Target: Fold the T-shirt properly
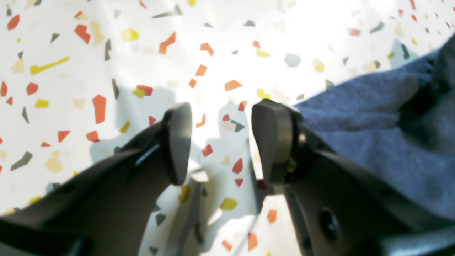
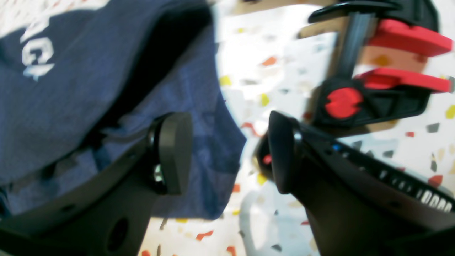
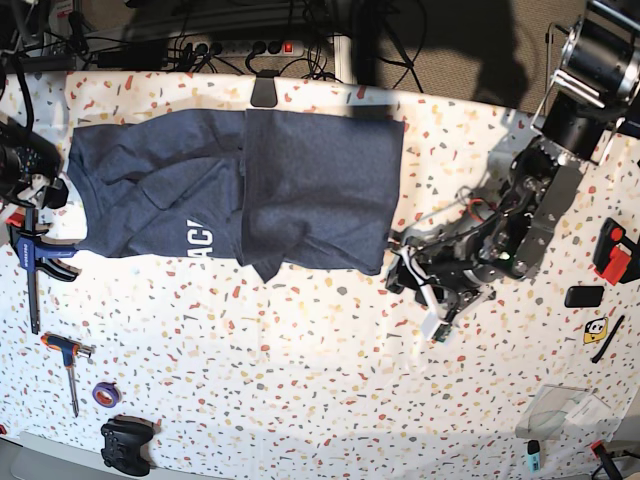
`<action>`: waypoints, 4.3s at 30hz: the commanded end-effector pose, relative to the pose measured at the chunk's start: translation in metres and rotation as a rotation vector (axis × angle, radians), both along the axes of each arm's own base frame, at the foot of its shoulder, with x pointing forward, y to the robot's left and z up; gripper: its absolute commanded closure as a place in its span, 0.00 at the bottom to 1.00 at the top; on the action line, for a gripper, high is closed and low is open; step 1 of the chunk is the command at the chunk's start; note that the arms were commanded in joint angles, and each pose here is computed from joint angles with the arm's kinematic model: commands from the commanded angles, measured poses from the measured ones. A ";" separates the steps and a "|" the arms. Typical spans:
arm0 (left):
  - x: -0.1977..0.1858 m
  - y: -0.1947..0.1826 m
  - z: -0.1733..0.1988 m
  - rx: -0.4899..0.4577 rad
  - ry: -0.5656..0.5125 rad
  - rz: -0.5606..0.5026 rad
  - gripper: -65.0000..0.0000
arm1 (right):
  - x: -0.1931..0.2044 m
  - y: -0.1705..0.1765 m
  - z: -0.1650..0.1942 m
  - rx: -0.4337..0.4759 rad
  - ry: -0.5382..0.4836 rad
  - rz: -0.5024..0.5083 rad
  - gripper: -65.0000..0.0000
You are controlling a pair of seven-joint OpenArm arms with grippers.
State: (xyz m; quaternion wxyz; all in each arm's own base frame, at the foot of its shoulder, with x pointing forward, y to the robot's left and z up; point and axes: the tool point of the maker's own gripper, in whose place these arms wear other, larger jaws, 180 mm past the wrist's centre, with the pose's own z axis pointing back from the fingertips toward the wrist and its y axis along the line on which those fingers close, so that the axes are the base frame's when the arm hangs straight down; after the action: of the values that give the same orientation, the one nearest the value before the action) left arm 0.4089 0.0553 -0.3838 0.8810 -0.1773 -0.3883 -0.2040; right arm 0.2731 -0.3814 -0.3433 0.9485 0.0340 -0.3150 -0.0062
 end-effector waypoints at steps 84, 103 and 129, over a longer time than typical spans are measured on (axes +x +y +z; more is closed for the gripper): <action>-0.108 0.055 -0.086 0.047 0.181 0.025 0.54 | 0.008 0.494 0.094 0.542 -0.403 0.876 1.00; -0.109 0.055 -0.087 0.051 0.186 0.024 0.54 | 0.013 0.533 0.099 0.739 -0.415 0.893 0.60; -0.101 0.032 0.033 -0.084 -0.062 -0.032 0.66 | 0.097 0.388 0.057 0.119 -0.345 0.821 1.00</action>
State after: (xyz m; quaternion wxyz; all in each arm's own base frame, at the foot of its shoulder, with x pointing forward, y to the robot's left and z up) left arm 0.2983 0.0849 -0.3648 0.8674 -0.2149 -0.3986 -0.2065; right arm 0.3627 -0.0025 -0.3067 0.8218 0.1994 -0.3992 0.3543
